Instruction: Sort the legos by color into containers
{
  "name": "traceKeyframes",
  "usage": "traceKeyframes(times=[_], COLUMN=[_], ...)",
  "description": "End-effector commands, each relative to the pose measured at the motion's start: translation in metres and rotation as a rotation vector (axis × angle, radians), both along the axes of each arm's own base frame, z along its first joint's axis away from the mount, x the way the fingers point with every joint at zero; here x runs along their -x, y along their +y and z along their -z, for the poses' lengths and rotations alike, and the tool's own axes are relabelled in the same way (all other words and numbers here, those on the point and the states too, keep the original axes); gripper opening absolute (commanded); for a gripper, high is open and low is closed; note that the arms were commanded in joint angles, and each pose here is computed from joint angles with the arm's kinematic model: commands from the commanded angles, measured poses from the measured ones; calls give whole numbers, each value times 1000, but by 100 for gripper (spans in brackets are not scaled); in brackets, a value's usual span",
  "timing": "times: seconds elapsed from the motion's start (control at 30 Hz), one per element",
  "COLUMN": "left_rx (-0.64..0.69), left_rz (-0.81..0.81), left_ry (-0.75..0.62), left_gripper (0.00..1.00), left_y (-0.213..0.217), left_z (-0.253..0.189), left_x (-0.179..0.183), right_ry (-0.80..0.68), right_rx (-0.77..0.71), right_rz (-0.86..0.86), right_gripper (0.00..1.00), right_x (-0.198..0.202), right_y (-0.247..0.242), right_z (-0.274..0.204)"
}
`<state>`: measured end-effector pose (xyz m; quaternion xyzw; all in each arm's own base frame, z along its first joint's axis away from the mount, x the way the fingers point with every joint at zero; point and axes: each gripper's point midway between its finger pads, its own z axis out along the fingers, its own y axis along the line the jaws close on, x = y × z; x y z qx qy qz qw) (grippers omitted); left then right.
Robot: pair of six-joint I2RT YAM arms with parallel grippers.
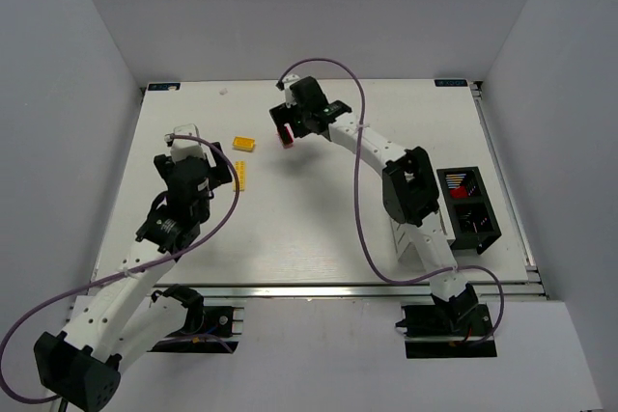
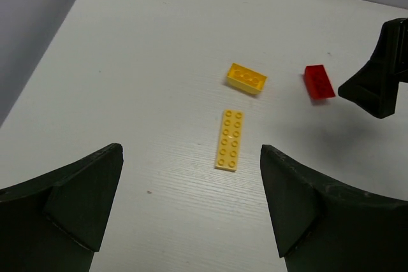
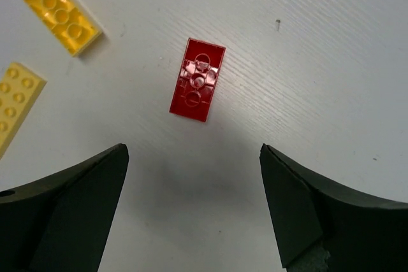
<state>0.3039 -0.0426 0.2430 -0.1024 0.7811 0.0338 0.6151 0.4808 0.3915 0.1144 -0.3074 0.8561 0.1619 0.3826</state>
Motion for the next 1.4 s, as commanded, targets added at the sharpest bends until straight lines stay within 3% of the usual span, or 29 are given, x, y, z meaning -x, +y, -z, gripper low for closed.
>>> traceKeyframes(times=[0.0,0.37,0.67,0.77,0.83,0.87,0.97,1.0,1.03,1.07,1.13,1.17,1.2,1.23,1.3,1.37], left_rx=[-74,-63,-63,-64,-63,-65,-63,-67,-60,-61,-69,-63,-67,-66,-70,-75], left_rz=[-70,-39,-30,-30,-28,-25,32,56,103,122,154,155,156,153,149,135], left_ry=[8,1,5,7,5,9,28,52,72,95,170,196,222,260,304,361], left_gripper=[98,98,98,98,98,98,98,97,97,95,92,91,85,82,77,77], left_y=[17,12,11,11,10,10,-1,-7,-16,-20,-29,-32,-33,-35,-36,-35], left_z=[5,2,2,3,3,5,11,18,24,29,46,52,56,66,75,91], left_x=[1,3,2,2,2,1,-2,-5,-7,-9,-14,-15,-15,-18,-19,-21], right_ry=[-176,-158,-170,-159,-152,-151,-146,-177,-167,-206,-169,-206,-198,-210,-237,-280], right_rx=[-65,-73,-43,-53,-63,-69,-77,-124,-117,-139,-181,-230,-241,-257,-291,-281], right_rz=[160,203,238,238,233,227,190,161,147,117,-8,-120,-177,-195,-301,-266], right_gripper=[88,82,70,60,43,28,8,0,0,0,0,0,0,0,0,0], right_x=[-33,-48,-58,-59,-58,-58,-54,-54,-50,-50,-33,-19,-6,-5,33,48], right_y=[21,41,35,35,35,36,33,36,31,27,24,22,15,-4,-25,-66], right_z=[-29,30,52,57,57,54,48,18,19,-16,-42,-89,-106,-124,-165,-192])
